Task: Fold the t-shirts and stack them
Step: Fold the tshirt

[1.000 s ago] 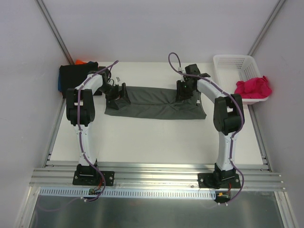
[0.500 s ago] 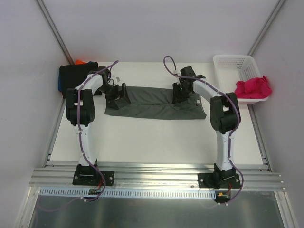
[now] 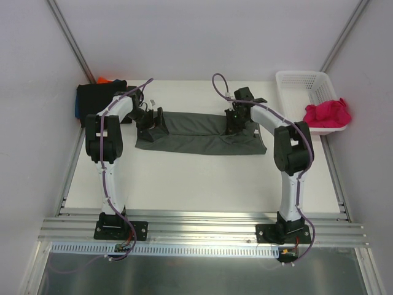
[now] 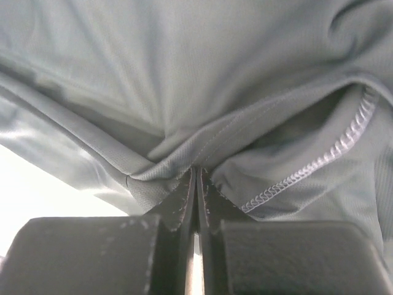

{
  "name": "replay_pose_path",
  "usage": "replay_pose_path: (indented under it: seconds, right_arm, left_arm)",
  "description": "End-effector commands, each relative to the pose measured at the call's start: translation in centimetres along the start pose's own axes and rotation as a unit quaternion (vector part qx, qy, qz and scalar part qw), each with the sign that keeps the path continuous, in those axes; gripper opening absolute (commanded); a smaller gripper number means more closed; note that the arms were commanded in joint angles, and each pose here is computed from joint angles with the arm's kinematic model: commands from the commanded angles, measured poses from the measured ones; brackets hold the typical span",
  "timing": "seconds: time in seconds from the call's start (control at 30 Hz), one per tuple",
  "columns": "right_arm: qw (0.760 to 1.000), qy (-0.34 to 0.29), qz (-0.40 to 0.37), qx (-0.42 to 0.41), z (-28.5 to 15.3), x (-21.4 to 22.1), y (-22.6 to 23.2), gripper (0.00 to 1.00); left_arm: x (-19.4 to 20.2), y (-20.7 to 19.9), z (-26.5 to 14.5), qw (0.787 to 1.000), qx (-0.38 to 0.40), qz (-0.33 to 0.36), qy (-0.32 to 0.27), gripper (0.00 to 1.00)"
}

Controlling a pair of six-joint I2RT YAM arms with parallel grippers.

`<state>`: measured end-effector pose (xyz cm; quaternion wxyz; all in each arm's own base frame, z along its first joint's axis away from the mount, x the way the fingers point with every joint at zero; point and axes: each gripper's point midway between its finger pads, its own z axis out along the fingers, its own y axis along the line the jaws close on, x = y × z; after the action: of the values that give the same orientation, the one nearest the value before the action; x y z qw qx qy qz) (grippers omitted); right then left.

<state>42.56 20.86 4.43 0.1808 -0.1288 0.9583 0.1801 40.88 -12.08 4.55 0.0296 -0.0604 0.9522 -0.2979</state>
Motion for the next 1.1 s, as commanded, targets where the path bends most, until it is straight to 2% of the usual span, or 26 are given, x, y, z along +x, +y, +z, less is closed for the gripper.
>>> replay_pose_path:
  seconds: [0.0, 0.2, 0.33, 0.57, 0.87, 1.07]
  right_arm:
    - [0.998, -0.052, -0.013, -0.013, -4.8, -2.1, 1.6, 0.01]
    - [0.997, -0.081, -0.017, -0.004, -8.7, -1.7, 1.8, 0.00]
    - [0.997, -0.073, -0.011, -0.008, -9.0, -0.3, 2.0, 0.01]
    - [0.998, -0.063, -0.013, -0.010, -6.7, -0.7, 2.0, 0.01]
    - [0.997, -0.071, -0.039, -0.021, -1.7, -5.3, 3.9, 0.01]
    - [0.995, -0.088, -0.051, -0.010, -0.8, -7.2, 4.0, 0.01]
  left_arm:
    - [-0.2, -0.4, -0.9, 1.000, -0.002, 0.000, -0.011, 0.98]
    - [-0.2, -0.5, -0.8, 1.000, -0.001, -0.001, -0.010, 0.98]
    - [-0.2, -0.6, -0.7, 1.000, -0.001, 0.002, -0.011, 0.98]
    - [0.1, -0.9, -0.6, 1.000, -0.001, 0.005, -0.007, 0.98]
    - [0.5, -0.7, -0.8, 1.000, -0.007, 0.008, -0.009, 0.99]
    - [0.5, -0.4, -1.1, 1.000, -0.010, 0.006, -0.012, 0.99]
